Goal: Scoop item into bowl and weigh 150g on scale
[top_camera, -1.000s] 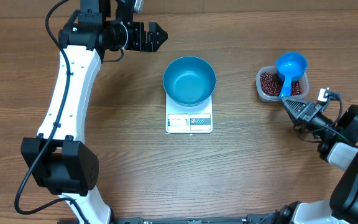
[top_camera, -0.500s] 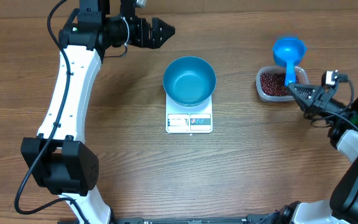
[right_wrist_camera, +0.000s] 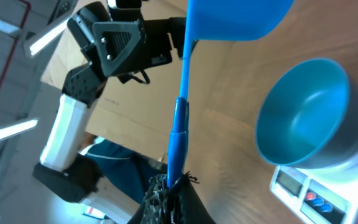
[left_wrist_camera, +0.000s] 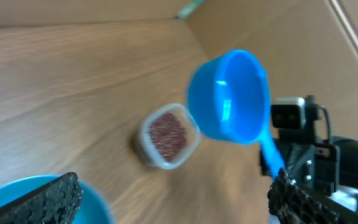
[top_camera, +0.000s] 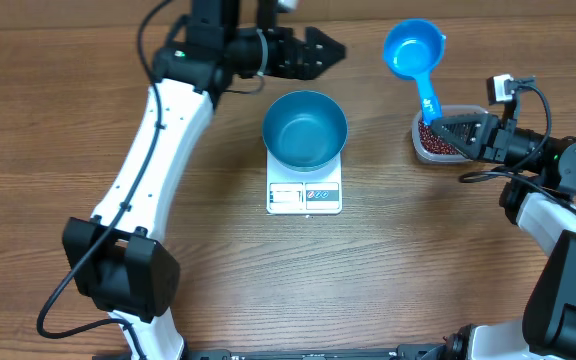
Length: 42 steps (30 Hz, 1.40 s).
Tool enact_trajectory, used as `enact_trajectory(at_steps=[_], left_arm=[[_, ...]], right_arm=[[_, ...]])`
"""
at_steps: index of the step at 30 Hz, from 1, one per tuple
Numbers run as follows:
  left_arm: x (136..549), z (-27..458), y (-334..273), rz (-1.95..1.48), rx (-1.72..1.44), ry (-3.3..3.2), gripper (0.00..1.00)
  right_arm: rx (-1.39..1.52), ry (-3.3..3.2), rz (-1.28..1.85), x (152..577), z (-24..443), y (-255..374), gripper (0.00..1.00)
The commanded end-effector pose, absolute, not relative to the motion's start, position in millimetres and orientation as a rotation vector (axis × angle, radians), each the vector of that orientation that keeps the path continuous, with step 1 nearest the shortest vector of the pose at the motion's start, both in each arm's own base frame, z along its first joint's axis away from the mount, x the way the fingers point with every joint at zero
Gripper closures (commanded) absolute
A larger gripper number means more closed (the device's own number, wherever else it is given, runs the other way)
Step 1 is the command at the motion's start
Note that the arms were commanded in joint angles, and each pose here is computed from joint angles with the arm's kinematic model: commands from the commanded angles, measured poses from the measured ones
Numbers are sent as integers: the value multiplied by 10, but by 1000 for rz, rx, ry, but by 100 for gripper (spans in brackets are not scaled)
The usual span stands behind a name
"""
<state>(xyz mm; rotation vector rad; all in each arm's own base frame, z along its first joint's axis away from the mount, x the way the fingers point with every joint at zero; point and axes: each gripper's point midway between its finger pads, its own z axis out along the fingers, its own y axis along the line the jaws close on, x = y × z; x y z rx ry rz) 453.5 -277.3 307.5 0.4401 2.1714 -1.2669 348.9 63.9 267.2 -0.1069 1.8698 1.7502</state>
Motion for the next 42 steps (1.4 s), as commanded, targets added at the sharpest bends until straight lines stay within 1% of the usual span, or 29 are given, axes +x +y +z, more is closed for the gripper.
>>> enact_trajectory(at_steps=[1,5,13,18,23,27,32,36,37,42], left_arm=[[4346,3373,-2959,-1370,479,2111,0],[4227,3552,-3127,-1443,593,2010,0],[4494,3396,-3021,-1247,458,2066,0],[4481,3378,-3028,-1249,457,2076,0],[4439,3261,-3061,-1248,450,2119,0],[4506,3172,-3040,-1215,412,2144,0],[4513,3182,-3044,-1263,333,2171,1],[4381,3220,-3104,-1410,280,2219,0],[4368,3228,-3110,-1425,273,2224,4],[4442,3130,-3034,-1359,158,2276,1]], right_arm=[[18,1864,1837,3545,2839,685,96],[15,1874,1868,3531,2849,780,96],[-31,1874,1910,3462,2924,970,96],[-48,1851,1918,3431,2987,1016,96],[-33,1842,1927,3442,3004,1017,96],[-49,1845,1938,3425,3008,1076,96],[-80,1839,1940,3423,3060,1129,96],[-121,1820,1912,3437,3118,1125,96],[-141,1810,1897,3439,3121,1126,96],[-203,1787,1850,3436,3114,1127,96]])
